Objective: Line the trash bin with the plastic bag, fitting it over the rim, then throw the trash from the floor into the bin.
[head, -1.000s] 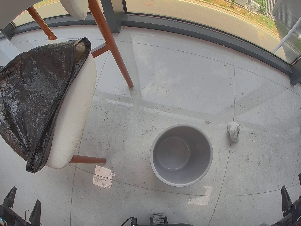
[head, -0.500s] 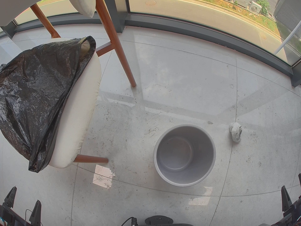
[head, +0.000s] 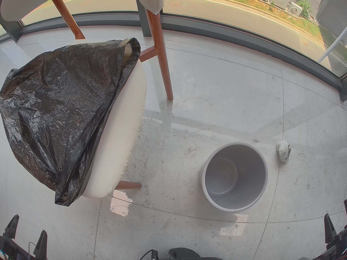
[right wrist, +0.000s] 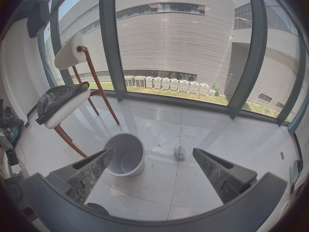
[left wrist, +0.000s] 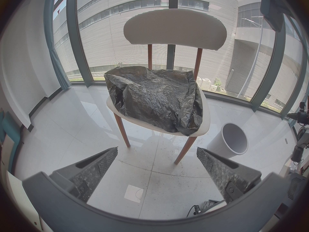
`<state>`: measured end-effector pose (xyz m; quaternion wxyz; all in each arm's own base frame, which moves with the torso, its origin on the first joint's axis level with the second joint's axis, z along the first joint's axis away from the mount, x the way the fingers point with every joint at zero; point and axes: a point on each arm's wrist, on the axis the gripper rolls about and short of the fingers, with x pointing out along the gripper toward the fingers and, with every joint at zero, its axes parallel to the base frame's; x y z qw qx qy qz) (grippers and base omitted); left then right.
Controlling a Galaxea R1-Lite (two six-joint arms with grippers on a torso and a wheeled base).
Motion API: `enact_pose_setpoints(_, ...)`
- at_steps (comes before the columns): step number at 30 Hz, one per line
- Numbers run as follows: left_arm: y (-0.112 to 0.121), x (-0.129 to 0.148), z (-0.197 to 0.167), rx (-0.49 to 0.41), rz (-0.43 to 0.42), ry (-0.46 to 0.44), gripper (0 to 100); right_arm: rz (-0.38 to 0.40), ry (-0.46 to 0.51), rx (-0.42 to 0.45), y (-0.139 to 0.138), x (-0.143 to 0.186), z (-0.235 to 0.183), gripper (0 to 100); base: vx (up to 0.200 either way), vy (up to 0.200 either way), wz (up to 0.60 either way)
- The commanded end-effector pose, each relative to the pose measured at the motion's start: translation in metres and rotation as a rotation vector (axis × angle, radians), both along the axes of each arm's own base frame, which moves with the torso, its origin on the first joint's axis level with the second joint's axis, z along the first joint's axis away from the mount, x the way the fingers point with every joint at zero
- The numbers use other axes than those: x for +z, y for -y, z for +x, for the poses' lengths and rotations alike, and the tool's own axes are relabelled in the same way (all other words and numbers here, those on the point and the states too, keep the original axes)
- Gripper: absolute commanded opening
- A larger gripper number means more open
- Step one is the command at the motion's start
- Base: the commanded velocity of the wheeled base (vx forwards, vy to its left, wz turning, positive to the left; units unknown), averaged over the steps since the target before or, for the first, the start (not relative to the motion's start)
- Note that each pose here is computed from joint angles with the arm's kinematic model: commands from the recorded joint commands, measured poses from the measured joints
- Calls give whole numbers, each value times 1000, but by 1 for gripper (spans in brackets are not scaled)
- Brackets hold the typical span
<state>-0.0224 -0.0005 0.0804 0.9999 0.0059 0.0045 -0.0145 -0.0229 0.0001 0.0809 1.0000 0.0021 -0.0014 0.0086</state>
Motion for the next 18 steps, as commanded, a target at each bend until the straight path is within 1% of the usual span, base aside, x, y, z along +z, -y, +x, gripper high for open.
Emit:
enact_pose_setpoints(1, 0, -5, 1, 1, 0, -18, 100, 0, -9, 1, 0, -5, 1, 100, 0, 0, 0)
enact_pose_setpoints(14, 0, -5, 1, 0, 3, -17, 100, 13, -8, 0, 0, -5, 1, 100, 0, 0, 0)
enact_pose_setpoints(18, 0, -4, 1, -13, 14, -13, 100, 13, -8, 0, 0, -5, 1, 100, 0, 0, 0)
